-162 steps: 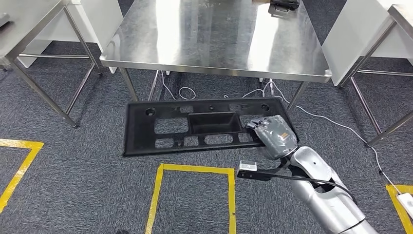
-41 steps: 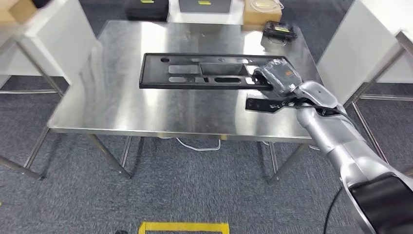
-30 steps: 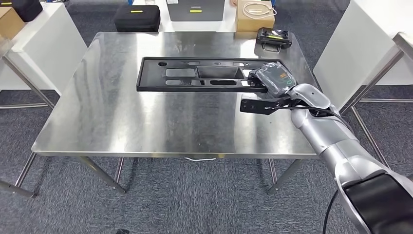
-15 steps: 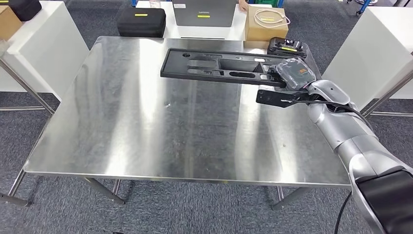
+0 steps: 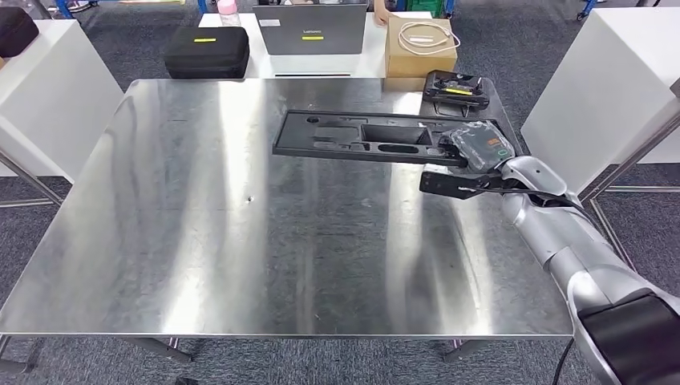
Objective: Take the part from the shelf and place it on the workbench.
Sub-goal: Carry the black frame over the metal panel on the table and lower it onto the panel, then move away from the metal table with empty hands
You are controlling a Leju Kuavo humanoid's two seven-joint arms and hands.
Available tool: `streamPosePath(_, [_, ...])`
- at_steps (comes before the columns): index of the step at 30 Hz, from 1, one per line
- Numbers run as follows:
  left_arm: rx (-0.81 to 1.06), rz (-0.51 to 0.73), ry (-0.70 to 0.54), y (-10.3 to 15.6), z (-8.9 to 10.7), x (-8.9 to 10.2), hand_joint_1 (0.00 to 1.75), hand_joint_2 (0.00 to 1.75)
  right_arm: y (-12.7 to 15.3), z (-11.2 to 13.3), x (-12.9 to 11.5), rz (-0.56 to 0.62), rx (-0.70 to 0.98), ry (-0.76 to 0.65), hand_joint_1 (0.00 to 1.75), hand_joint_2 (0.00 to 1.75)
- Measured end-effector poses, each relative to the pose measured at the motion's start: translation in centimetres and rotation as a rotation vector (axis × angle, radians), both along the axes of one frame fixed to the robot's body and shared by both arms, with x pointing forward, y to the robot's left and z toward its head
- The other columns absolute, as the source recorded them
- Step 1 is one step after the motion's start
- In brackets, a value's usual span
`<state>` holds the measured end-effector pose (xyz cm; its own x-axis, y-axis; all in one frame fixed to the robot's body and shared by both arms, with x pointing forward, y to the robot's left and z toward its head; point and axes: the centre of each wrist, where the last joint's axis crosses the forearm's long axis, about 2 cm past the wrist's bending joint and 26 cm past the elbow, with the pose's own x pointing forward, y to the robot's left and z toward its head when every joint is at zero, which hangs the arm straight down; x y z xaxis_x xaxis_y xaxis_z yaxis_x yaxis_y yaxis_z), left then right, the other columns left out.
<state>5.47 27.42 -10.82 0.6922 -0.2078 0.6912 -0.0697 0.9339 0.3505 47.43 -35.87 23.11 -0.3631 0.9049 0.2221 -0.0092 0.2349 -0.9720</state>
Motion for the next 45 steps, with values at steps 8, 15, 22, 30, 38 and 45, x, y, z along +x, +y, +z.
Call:
streamPosePath(8, [-0.064, 0.085, 0.062, 0.4, -0.1, -0.2, 0.00, 0.00, 0.6, -0.4, -0.1, -0.004, -0.012, 0.005, 0.00, 1.75])
streamPosePath(15, [-0.099, 0.097, 0.101, 0.5, -0.1, -0.2, 0.00, 0.00, 0.7, -0.5, -0.1, -0.006, -0.014, 0.006, 0.00, 1.75])
streamPosePath(22, [-0.114, 0.089, 0.128, 0.4, -0.1, -0.2, 0.00, 0.00, 0.6, -0.7, -0.2, -0.027, -0.007, 0.047, 0.00, 1.75])
streamPosePath(30, [-0.132, 0.088, 0.140, 0.3, -0.1, -0.2, 0.00, 0.00, 0.1, -0.7, -0.2, -0.099, -0.025, 0.145, 0.00, 1.75])
streamPosePath(38, [-0.144, 0.090, 0.136, 0.3, -0.1, -0.2, 0.00, 0.00, -1.0, -0.1, 0.0, -0.143, 0.001, 0.147, 0.00, 1.75])
streamPosePath(45, [-0.150, 0.087, 0.129, 0.3, -0.1, 0.0, 0.00, 0.00, -2.5, -0.2, -0.3, -0.185, 0.009, 0.157, 0.00, 1.75])
